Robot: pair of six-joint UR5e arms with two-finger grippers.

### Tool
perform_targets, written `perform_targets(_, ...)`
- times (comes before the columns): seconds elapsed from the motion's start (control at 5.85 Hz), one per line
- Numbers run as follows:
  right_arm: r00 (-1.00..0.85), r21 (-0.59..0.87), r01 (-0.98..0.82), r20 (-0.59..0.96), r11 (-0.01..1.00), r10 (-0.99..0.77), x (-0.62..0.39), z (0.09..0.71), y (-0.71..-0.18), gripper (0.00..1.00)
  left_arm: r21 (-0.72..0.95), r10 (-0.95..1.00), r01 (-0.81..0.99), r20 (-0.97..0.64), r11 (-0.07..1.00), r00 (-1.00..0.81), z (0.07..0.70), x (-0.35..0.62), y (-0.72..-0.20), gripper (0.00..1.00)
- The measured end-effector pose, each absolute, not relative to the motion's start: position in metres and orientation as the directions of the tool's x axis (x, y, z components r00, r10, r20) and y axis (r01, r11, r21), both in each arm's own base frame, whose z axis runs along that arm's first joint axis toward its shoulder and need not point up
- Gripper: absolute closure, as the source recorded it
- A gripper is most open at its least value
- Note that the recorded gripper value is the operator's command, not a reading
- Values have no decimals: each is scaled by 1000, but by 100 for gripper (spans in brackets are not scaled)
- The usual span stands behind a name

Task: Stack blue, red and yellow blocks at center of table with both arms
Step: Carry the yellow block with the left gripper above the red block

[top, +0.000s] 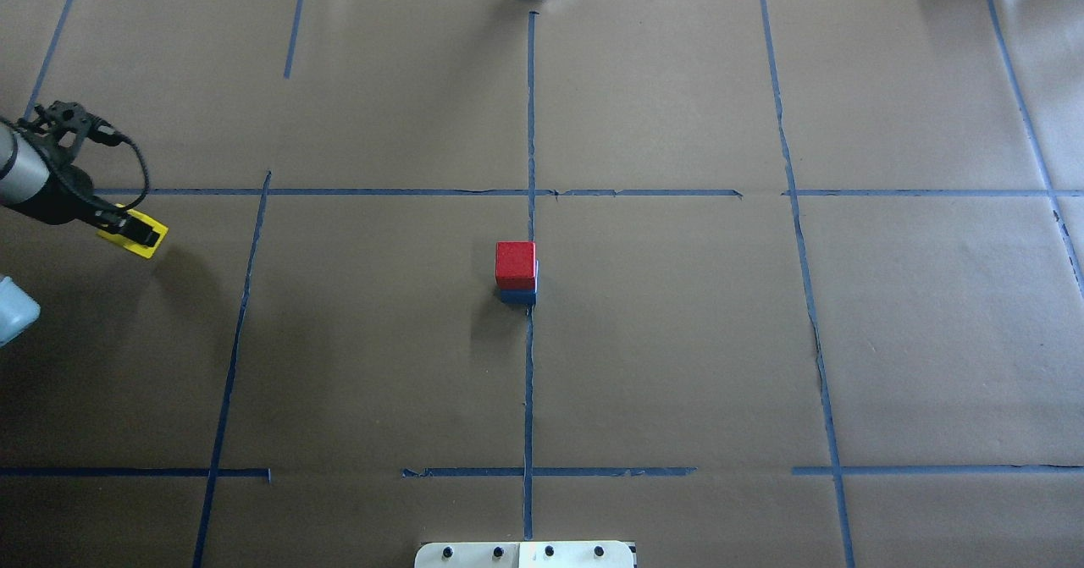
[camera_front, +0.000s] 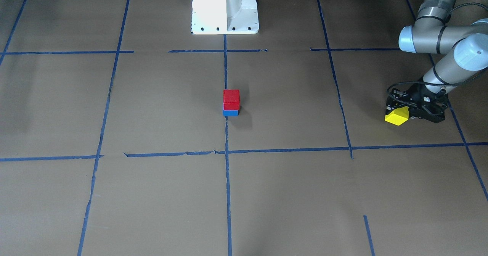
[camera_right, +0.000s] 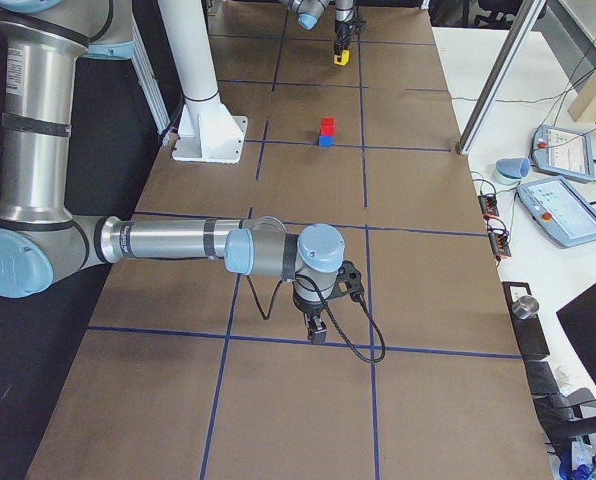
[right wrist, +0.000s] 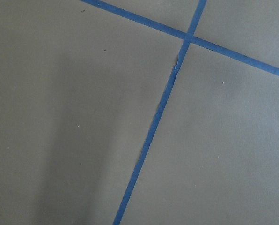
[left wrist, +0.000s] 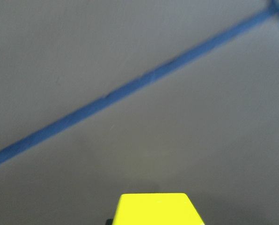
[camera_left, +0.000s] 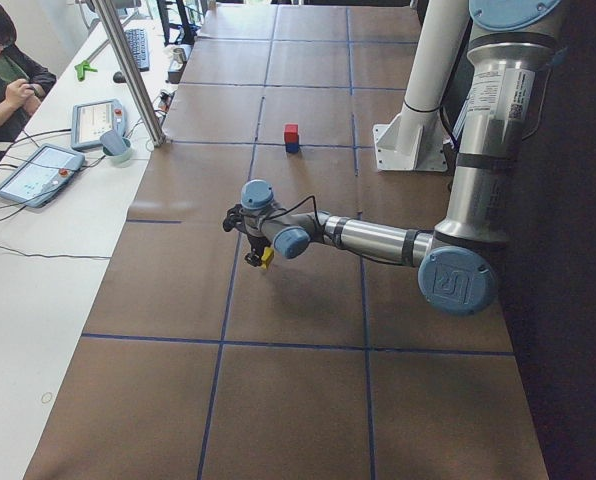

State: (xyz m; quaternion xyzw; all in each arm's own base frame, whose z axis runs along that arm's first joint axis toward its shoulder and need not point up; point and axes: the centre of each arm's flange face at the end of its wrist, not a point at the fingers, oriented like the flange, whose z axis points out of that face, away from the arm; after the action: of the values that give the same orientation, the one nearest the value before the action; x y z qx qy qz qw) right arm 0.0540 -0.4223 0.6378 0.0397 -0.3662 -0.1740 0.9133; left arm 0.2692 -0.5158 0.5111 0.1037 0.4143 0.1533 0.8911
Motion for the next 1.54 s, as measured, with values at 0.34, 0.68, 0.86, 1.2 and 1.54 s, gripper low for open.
perform_targets(0.34,672,200,289,655,936,-347,54,638,-422,0,126,174,-121,-761,985,624,348,348,-513,92)
perform_targets(0.68,672,201,289,654,936,-348,54,637,-423,0,1,25,-36,-759,999,651,217,439,-472,92)
perform_targets(0.86,672,201,289,653,936,-348,54,637,-423,0,-19,-10,-7,-761,1000,649,174,482,-456,92)
perform_targets(1.2,672,203,289,653,936,-349,54,636,-423,0,-24,-36,27,-750,999,661,123,545,-449,92)
perform_targets(1.54,672,204,289,652,935,-350,54,636,-423,0,-10,-33,37,-737,999,675,116,566,-450,92)
